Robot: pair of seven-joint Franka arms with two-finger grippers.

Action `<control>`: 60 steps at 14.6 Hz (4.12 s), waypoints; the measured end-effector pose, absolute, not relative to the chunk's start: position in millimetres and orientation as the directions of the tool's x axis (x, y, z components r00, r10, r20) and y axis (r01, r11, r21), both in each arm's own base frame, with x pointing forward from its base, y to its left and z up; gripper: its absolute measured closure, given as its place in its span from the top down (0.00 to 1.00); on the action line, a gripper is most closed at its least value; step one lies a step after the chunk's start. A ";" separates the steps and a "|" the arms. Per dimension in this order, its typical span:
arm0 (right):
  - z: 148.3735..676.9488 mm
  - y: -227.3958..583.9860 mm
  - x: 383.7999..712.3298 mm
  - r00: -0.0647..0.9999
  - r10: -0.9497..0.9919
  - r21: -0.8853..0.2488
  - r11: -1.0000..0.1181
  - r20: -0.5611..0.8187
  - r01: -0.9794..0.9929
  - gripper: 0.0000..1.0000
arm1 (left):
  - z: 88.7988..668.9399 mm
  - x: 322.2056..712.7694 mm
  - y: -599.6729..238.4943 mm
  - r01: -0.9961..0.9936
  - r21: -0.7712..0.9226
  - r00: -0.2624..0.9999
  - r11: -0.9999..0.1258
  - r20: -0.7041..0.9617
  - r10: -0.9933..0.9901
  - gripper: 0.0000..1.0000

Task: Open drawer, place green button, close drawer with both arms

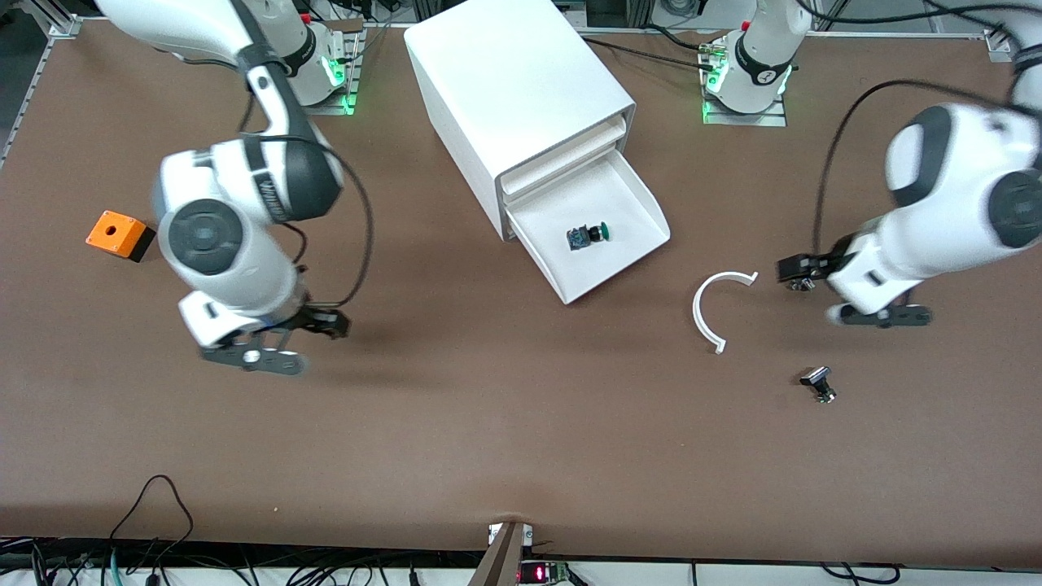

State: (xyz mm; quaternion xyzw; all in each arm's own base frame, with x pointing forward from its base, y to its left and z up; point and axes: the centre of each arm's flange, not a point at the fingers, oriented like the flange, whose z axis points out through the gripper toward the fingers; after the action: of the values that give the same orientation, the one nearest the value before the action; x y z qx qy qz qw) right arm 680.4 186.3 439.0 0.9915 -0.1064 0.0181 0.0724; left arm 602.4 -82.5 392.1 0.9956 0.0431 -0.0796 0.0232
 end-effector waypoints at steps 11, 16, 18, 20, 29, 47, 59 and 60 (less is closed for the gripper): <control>525.6 -16.2 624.7 0.989 -0.143 0.106 -0.985 -0.044 -0.137 1.00 | 253.1 560.2 -245.9 0.513 0.059 0.857 -0.856 -0.085 0.508 1.00; 526.0 -21.5 616.2 0.995 -0.036 0.068 -0.997 -0.092 -0.029 1.00 | 229.8 537.9 -284.6 0.537 0.042 0.841 -0.843 -0.102 0.531 1.00; 522.8 -20.6 609.5 0.993 -0.027 0.054 -0.998 -0.111 -0.021 1.00 | 224.2 530.9 -289.1 0.532 0.029 0.843 -0.846 -0.110 0.527 1.00; 521.7 -20.5 596.7 0.995 -0.023 0.049 -0.999 -0.093 -0.018 1.00 | 219.0 522.8 -293.1 0.533 0.015 0.841 -0.846 -0.120 0.528 1.00; 528.1 -18.6 571.4 0.999 -0.015 0.044 -0.999 -0.044 -0.013 1.00 | 225.5 439.7 -381.7 0.421 -0.047 0.877 -0.906 -0.235 0.419 1.00; 543.6 -26.4 574.2 0.999 -0.031 0.036 -0.999 -0.010 -0.031 1.00 | 251.5 444.6 -351.3 0.541 0.002 0.804 -0.841 -0.293 0.517 1.00; 544.4 -26.1 574.4 1.000 -0.029 0.036 -0.999 -0.008 -0.029 1.00 | 509.9 546.3 -80.1 0.379 0.113 0.925 -0.919 -0.069 0.373 1.00; 544.5 -26.1 574.4 1.000 -0.029 0.036 -0.999 -0.008 -0.028 1.00 | 537.7 542.9 -61.4 0.332 0.121 0.943 -0.935 -0.050 0.329 1.00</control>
State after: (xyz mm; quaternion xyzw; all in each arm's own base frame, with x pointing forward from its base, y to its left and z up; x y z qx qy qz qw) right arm 574.4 -26.1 544.5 0.9997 -0.0143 -0.0042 0.0177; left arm 542.9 -61.4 537.7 0.9836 0.1680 -0.0145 0.0638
